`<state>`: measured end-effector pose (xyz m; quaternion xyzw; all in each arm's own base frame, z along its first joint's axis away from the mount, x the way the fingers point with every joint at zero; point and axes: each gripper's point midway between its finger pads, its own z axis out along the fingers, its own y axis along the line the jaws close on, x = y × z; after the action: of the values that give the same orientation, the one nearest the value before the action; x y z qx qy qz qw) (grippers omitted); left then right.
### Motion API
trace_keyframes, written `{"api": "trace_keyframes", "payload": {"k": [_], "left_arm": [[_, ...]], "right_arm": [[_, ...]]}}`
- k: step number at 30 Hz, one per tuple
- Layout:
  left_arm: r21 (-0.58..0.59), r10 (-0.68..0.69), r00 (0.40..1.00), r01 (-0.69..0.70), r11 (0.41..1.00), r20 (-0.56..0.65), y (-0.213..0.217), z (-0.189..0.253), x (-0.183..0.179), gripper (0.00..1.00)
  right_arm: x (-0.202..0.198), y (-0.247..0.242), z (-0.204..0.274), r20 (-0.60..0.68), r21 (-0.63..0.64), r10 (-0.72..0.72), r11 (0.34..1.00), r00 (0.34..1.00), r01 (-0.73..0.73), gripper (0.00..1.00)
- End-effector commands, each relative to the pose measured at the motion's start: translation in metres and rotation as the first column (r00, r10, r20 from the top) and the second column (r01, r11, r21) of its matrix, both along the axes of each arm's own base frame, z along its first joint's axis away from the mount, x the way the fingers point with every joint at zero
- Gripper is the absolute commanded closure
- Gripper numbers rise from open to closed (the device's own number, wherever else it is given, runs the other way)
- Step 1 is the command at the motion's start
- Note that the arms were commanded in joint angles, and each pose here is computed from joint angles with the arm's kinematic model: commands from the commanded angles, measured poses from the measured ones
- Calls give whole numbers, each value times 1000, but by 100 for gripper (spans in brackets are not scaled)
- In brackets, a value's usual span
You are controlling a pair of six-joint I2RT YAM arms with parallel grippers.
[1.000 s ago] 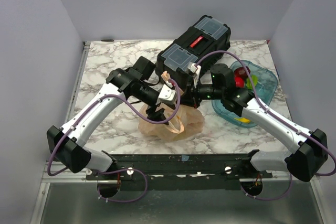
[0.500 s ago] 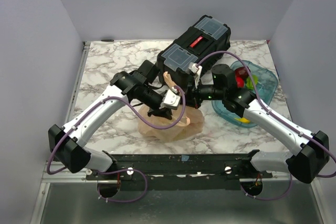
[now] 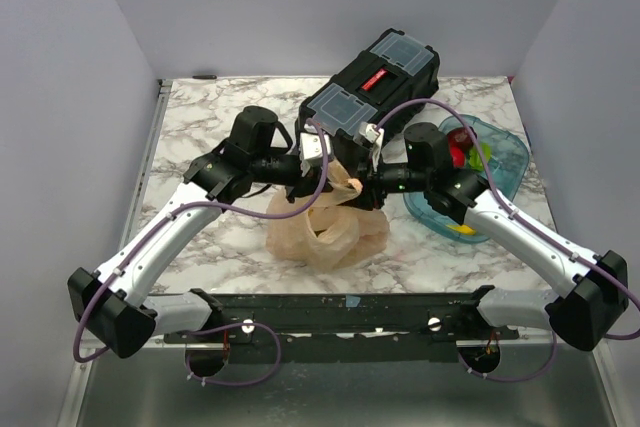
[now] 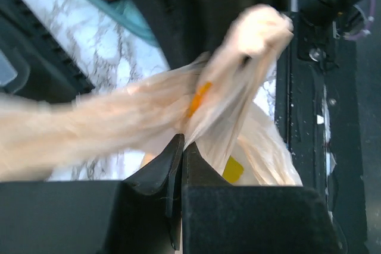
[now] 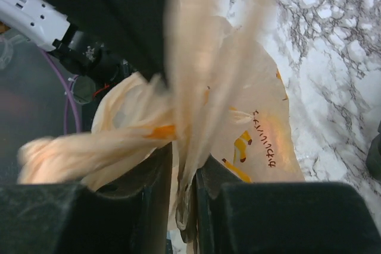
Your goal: Place the fake fruits into the plastic bag and tie a complex knot
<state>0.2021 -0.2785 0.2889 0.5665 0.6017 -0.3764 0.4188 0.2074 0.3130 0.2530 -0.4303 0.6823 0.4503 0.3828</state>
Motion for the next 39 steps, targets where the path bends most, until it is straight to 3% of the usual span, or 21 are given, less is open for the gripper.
{"api": "trace_keyframes", "payload": {"k": [1,6,10,13,19,27,30,31,32,33,35,39], "left_arm": [[-24,149,988,-150,988,-40,-1,0,30,100],[-20,148,988,-149,989,-39,-1,-6,31,100],[-43,99,995,-100,994,-25,-4,-3,23,100],[-44,40,999,-40,998,-5,-6,-3,15,100],[5,-26,998,25,1000,55,-4,-10,10,100],[18,-88,991,87,996,105,-5,-6,2,100],[22,-123,986,121,992,111,-5,-2,-6,100],[25,-139,984,137,990,114,-5,-1,-9,97],[33,-149,983,146,989,109,-3,2,-12,88],[43,-159,981,155,987,110,0,5,-15,74],[83,-168,980,159,984,112,10,11,-21,49],[82,-58,995,51,995,84,40,30,-8,25]], "right_arm": [[-20,0,12,1,38,94,995,996,-94,68],[-23,1,16,-4,46,117,992,993,-116,28],[-22,4,16,-17,53,120,991,993,-119,24],[-21,6,19,-12,66,116,991,993,-115,31],[-17,4,17,7,59,93,994,996,-93,60],[-11,4,16,12,51,63,997,998,-63,61],[-8,4,13,23,41,51,998,998,-52,82],[-7,3,13,28,38,46,998,999,-47,88],[-6,2,12,36,35,42,998,998,-44,97],[-5,2,12,41,33,36,999,999,-38,99],[-6,1,13,57,33,41,999,998,-43,99],[-9,-1,14,122,25,81,996,989,-85,99]]}}
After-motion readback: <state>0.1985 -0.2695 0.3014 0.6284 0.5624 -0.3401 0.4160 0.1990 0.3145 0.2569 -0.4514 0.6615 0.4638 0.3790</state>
